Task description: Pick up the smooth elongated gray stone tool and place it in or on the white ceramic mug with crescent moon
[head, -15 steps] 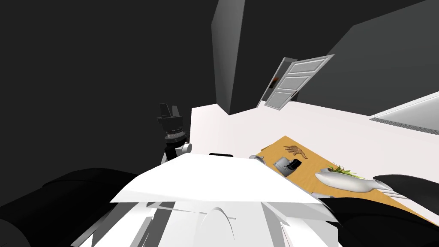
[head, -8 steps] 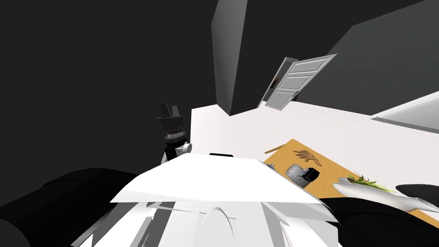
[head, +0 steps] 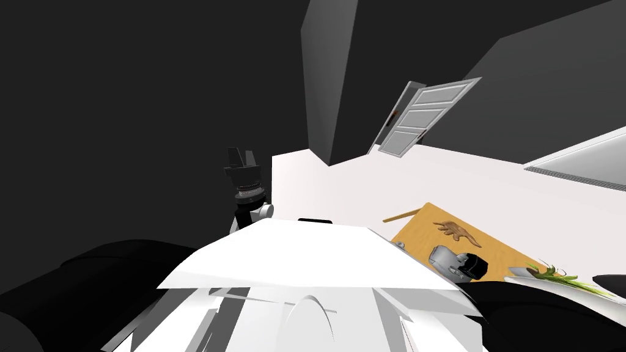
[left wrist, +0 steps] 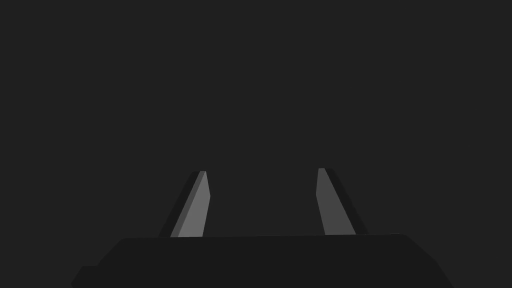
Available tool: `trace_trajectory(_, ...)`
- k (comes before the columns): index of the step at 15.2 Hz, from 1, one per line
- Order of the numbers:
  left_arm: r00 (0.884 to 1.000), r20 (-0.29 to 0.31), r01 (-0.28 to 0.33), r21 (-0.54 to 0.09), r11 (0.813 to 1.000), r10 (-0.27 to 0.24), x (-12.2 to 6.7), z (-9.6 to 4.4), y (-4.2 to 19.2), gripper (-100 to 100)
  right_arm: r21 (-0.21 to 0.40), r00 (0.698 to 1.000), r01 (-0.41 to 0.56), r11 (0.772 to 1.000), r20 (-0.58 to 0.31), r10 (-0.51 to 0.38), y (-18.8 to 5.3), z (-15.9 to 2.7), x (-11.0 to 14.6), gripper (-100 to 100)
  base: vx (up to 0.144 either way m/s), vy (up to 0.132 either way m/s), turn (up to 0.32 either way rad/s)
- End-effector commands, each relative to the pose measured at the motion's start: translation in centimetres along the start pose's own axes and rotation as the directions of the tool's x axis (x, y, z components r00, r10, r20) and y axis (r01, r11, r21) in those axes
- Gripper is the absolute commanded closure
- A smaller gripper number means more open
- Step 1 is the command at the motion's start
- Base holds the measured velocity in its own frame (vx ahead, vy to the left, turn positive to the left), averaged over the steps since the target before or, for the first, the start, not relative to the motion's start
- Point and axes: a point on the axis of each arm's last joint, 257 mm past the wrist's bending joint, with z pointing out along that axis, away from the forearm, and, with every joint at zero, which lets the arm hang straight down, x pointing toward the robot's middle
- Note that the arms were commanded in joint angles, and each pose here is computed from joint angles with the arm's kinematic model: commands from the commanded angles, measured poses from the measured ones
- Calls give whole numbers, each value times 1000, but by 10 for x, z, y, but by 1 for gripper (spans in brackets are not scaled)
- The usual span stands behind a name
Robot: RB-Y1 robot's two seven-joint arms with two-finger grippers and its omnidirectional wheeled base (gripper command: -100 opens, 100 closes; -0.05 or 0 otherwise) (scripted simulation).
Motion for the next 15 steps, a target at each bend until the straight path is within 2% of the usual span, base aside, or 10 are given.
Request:
trace_trajectory(1,1000,0,0,0,1000,0,0,0,0,0,0,1000,2,1000,1,-2,-13,-12,-5,100,132,160,-16)
trace_trajectory(7,1000,0,0,0,1000,0,0,0,0,0,1,1000,10,1000,-8,-10,-37,-35,-11,100,166,186,-27)
trace_trajectory(8,1000,0,0,0,1000,0,0,0,0,0,2,1000,8,1000,-6,-8,-32,-31,-8,100,78,105,-11)
trace_trajectory(9,1000,0,0,0,1000,0,0,0,0,0,1,1000,8,1000,-5,-8,-32,-32,-9,-100,31,41,-1)
trace_trajectory(13,1000,0,0,0,1000,0,0,0,0,0,1,1000,8,1000,-4,-8,-32,-31,-10,-100,8,9,0)
trace_trajectory(14,1000,0,0,0,1000,0,0,0,0,0,2,1000,18,1000,1,-18,-47,-45,-19,-100,-14,13,-97)
trace_trajectory(15,1000,0,0,0,1000,0,0,0,0,0,2,1000,22,1000,3,-22,-51,-49,-22,-100,-33,18,-144)
